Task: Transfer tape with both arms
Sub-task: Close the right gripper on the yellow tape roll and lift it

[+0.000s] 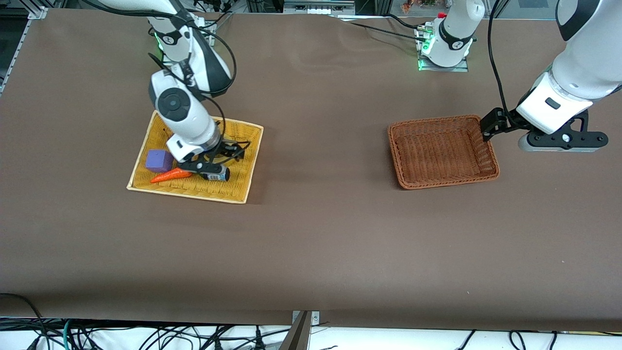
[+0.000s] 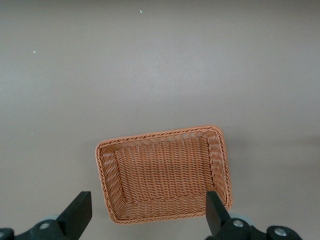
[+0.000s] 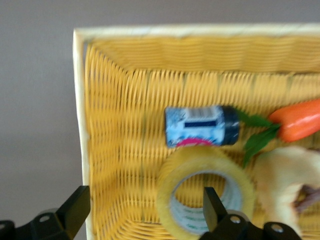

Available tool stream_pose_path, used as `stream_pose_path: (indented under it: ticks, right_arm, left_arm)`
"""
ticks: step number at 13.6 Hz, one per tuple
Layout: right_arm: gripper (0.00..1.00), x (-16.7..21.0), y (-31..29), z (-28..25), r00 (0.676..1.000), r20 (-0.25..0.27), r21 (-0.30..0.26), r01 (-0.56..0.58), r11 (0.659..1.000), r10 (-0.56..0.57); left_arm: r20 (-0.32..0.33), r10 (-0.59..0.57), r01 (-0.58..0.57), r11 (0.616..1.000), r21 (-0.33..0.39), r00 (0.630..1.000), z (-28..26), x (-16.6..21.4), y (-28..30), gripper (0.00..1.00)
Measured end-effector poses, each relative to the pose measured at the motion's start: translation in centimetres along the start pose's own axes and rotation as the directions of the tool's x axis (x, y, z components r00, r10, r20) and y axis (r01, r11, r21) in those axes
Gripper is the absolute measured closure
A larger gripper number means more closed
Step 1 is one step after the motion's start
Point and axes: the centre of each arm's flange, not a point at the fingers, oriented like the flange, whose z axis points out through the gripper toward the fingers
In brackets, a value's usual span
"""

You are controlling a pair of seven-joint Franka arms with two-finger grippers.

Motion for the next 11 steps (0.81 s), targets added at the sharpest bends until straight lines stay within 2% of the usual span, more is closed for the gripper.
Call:
stream_pose_path:
  ticks: [3, 11]
  right_arm:
    - [0.0, -1.8, 0.2, 2.3, 1.0, -0.004, 0.008, -0.005, 1.0, 0.005]
    - [0.0, -3.0, 1.0, 4.9, 1.0, -0.003, 0.013, -0.005, 1.0, 0.005]
  left_arm:
    - [0.0, 0.0, 0.0, 1.0, 0.0, 1.0, 0.0, 0.0, 0.0, 0.0]
    - [0.0, 0.0, 0.0, 1.0, 0.0, 1.0, 0.0, 0.0, 0.0, 0.0]
